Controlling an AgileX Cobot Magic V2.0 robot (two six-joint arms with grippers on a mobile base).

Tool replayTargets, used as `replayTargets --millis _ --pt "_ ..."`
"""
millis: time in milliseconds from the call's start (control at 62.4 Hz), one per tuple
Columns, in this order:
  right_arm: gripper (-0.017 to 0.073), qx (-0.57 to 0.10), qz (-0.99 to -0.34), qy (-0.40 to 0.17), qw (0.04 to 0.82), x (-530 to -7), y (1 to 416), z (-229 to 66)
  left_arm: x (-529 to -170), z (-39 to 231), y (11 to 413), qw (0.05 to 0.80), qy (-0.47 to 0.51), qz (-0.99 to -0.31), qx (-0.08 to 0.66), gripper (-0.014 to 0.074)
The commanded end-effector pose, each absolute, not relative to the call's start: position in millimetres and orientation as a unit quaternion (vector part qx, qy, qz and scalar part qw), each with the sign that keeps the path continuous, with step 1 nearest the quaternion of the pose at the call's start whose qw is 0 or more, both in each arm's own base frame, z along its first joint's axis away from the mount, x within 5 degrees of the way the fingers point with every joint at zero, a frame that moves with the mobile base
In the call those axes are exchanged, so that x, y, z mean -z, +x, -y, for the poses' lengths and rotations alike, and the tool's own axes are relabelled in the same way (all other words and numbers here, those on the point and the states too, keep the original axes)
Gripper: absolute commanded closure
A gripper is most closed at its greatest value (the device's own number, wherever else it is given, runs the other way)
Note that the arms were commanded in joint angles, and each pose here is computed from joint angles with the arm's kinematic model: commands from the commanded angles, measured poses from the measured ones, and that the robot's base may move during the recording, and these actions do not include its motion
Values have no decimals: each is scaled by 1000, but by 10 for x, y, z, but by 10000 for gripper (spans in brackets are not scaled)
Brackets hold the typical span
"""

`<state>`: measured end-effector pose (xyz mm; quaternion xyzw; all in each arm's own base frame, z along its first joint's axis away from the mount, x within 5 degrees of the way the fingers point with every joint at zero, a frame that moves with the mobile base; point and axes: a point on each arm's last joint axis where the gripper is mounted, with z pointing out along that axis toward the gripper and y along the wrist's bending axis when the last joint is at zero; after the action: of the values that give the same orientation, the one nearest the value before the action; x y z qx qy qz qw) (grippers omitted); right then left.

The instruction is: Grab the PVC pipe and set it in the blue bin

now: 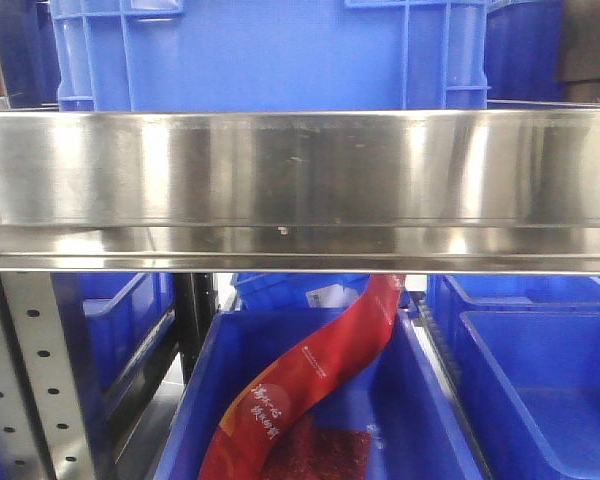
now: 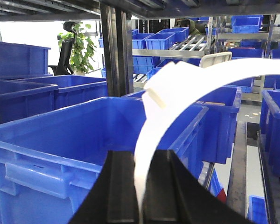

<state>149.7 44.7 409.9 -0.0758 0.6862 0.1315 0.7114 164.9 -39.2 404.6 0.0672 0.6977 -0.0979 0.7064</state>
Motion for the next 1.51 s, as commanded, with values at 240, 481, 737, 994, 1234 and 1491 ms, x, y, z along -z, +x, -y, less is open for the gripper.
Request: replayTargets --millis 240,481,737,994,1234,1491 --pt "727 -154 -667 -125 719 -4454 1880 -784 -4529 732 1996 701 100 -690 150 705" --pt "727 -185 -675 -123 703 -4622 2507 -1163 -4823 1163 2607 700 125 -682 173 705" --pt "727 -242 -713 -79 653 -4530 3101 -1465 -4676 1525 3377 649 119 -728 188 705" --pt "727 -250 -757 -78 599 -4308 3281 -1580 -4393 1673 3686 593 129 -774 178 705" --pt "408 -250 -760 -78 594 -4284 3292 -1587 -4352 1675 3684 578 132 -786 175 655" --pt "200 -248 -775 -84 576 -4243 3279 -1595 -4304 1678 3666 555 133 -802 176 212"
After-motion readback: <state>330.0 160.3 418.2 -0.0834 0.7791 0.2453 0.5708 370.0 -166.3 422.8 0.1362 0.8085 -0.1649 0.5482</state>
